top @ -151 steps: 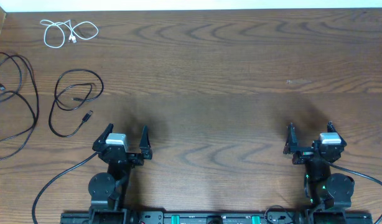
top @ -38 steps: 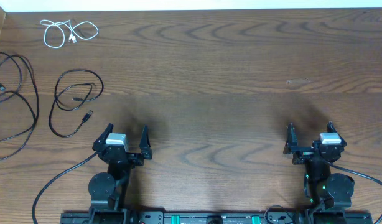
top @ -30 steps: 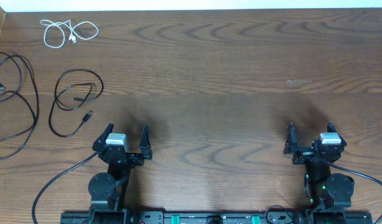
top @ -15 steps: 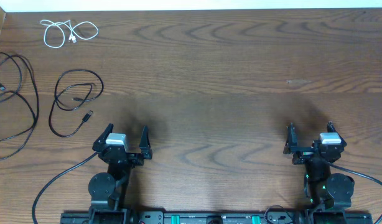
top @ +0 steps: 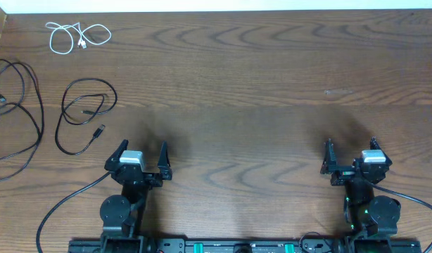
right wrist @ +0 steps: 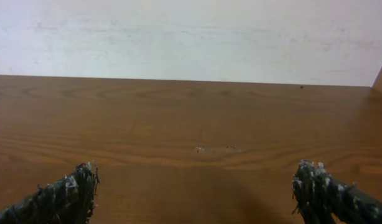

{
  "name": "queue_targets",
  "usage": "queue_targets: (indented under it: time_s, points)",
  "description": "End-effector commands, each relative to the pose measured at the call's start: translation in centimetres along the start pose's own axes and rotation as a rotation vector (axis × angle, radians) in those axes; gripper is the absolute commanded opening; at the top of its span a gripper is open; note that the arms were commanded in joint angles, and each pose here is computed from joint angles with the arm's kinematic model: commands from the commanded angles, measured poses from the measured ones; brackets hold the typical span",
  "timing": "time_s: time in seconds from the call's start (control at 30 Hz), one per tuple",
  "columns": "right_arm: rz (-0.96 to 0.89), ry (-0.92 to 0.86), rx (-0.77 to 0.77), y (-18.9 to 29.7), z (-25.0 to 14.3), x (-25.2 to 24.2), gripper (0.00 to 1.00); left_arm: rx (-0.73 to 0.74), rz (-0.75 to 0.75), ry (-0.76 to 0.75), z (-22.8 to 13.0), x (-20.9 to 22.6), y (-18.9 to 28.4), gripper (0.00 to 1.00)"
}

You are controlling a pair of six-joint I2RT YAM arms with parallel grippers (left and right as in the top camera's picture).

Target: Untangle cables

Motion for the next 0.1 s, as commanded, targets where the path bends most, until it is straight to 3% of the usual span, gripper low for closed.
queue_targets:
  time_s: [0.0,0.07]
  points:
    - [-0.010,0.007,0.000,0.03,-0.06,-0.13,0.99,0.049,-0.014,0.001,-1.37,-0.21,-0.04,0.98]
    - [-0.010,0.007,0.000,0.03,-0.06,-0.13,0.99,0.049,-0.013,0.001,-1.37,-0.21,-0.04,0.98]
Point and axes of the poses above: each gripper's point midway between its finger pads, its own y axis back along the fingers, its own x axis along the line the jaws close on, z = x × y, the point moved 3 cm from there along y, back along the fingers, and after that the axes turned 3 degrees about -y, right-handed, at the moved point
